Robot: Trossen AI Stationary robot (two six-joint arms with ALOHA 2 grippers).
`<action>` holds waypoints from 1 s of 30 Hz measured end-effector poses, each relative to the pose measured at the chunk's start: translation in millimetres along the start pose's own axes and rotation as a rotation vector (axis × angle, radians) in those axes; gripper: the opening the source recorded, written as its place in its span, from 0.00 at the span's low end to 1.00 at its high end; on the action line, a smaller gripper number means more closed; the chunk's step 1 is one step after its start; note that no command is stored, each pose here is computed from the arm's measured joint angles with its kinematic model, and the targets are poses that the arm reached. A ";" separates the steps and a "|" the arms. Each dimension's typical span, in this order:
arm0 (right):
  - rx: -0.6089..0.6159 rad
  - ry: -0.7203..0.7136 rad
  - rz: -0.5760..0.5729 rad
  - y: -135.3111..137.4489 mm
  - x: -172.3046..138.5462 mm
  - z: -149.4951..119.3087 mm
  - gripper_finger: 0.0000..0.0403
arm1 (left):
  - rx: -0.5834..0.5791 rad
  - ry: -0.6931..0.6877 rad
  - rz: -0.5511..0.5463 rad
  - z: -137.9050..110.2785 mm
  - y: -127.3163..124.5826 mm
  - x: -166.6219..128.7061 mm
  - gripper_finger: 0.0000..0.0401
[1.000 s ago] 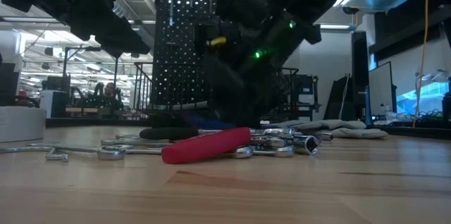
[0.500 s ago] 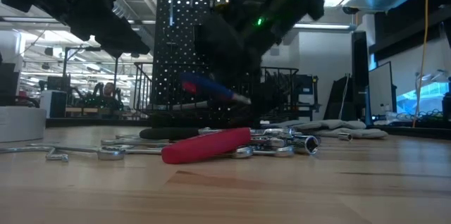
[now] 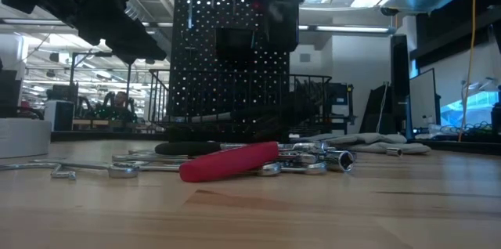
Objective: Hang tools onto peg board
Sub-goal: Put the blue pliers into the right black bin on the peg board
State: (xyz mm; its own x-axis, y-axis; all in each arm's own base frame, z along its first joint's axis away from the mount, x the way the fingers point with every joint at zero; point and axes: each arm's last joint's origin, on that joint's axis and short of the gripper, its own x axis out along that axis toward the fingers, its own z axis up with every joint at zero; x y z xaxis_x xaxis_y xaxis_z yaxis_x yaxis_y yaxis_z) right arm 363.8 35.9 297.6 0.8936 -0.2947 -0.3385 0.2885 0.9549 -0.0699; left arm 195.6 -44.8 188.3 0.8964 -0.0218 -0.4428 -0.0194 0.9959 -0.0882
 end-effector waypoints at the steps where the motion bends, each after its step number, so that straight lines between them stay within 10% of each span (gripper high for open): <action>1: -0.014 -0.031 -0.023 -3.5 -7.6 7.3 0.12 | 0.000 0.000 0.000 0.0 0.0 0.0 0.39; 12: -0.066 -0.415 -0.195 -65.5 -64.1 75.1 0.12 | -0.001 -0.003 -0.001 0.3 -0.1 0.0 0.39; 30: 0.014 -0.614 -0.118 -187.9 -63.2 86.3 0.12 | 0.000 -0.003 -0.001 0.3 -0.1 0.0 0.39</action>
State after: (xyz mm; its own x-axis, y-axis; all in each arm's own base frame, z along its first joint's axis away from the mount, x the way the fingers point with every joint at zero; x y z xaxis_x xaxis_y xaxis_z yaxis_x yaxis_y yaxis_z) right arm 282.9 -128.0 413.1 0.8889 -0.3684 0.2721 0.3978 0.9155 -0.0602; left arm 195.7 -44.8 188.6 0.8977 -0.0221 -0.4401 -0.0190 0.9959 -0.0887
